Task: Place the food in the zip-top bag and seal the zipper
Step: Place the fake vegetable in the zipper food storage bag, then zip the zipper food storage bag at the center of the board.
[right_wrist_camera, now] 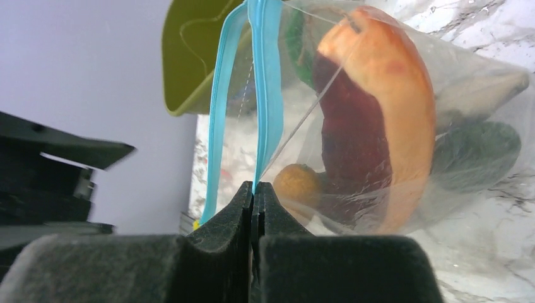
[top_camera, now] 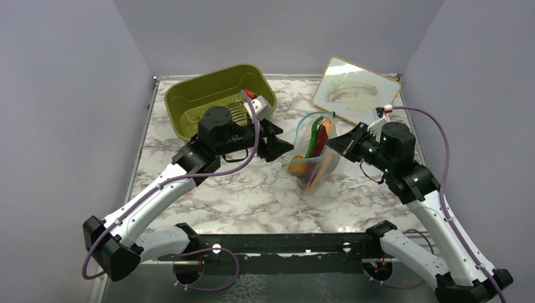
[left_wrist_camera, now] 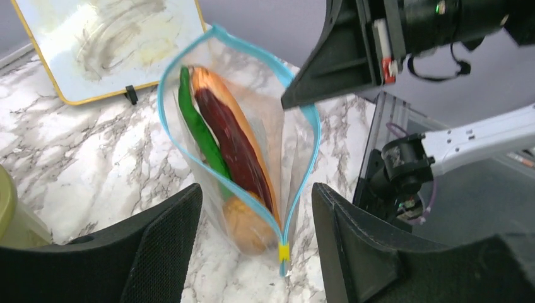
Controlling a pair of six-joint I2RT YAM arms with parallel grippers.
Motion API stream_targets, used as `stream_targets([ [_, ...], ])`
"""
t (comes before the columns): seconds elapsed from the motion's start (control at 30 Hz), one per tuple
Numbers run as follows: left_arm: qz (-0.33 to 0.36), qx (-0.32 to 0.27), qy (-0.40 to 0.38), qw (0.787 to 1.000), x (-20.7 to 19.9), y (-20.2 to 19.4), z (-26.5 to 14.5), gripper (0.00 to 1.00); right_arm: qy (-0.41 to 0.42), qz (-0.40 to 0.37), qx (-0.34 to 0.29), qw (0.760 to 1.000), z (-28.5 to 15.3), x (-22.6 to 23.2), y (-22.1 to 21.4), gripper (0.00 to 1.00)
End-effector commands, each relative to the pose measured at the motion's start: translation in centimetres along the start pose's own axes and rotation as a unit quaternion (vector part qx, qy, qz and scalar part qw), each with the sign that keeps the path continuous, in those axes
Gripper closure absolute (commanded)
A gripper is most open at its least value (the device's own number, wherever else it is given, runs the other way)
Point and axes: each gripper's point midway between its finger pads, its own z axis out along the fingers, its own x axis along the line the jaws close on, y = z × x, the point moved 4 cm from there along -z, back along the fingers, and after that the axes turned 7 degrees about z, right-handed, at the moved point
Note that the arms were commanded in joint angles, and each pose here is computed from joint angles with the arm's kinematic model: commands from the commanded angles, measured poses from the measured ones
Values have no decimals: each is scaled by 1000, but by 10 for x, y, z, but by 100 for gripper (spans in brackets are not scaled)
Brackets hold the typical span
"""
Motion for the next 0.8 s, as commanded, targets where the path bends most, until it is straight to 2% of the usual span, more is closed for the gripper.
stream_targets([
  [0.0,51,-10,-49,997,-9,-23,-2,34,29,70,-69,995,-6,15,19,99],
  [0.13,58,-10,-103,993,-19,-53,-2,34,30,93,-88,991,-7,10,19,99],
  [0.5,82,-19,-105,991,-16,-87,2,46,23,108,-93,989,-8,4,17,99],
  [0.77,86,-18,-100,991,-12,-95,12,47,23,109,-92,989,-9,4,16,99],
])
